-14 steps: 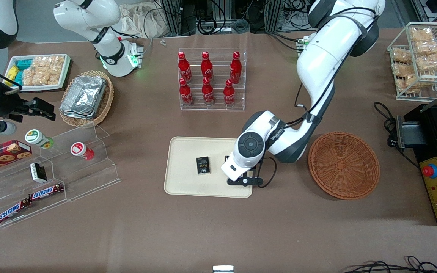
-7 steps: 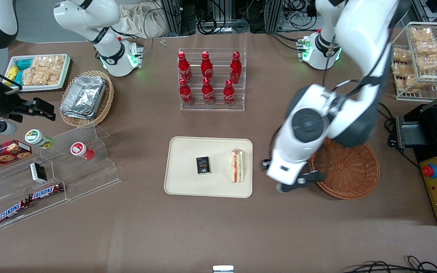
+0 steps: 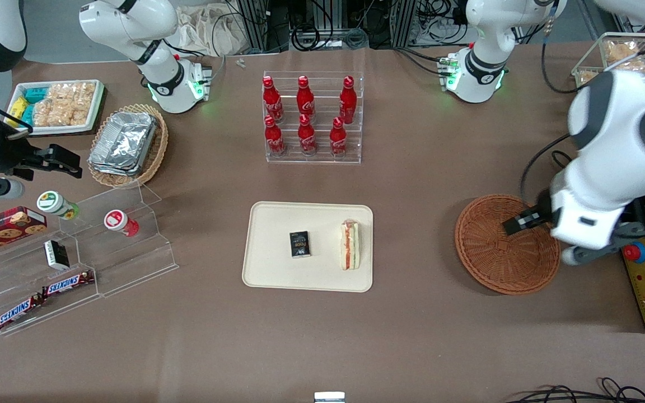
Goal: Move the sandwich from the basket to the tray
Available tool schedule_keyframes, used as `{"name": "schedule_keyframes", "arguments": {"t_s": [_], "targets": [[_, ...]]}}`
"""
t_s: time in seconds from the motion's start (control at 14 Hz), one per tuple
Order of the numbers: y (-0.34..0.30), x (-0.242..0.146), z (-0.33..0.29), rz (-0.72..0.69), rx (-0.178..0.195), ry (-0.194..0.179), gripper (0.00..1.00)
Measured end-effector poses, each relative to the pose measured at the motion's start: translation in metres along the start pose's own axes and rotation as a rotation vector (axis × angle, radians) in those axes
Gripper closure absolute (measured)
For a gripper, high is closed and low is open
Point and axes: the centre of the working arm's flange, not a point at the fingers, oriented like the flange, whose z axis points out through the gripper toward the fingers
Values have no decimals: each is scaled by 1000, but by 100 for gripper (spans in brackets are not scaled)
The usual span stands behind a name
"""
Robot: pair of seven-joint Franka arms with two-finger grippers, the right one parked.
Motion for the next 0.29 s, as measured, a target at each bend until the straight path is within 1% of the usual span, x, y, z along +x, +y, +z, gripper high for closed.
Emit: {"name": "schedule_keyframes", "arguments": {"t_s": [0.07,0.14,0.29], "targets": [[-22,-5,-4,40,-8,-8,0],[-35,-12,-8,62,-11,-7,0],[-42,-12,-18,77,-19,12,0]]}}
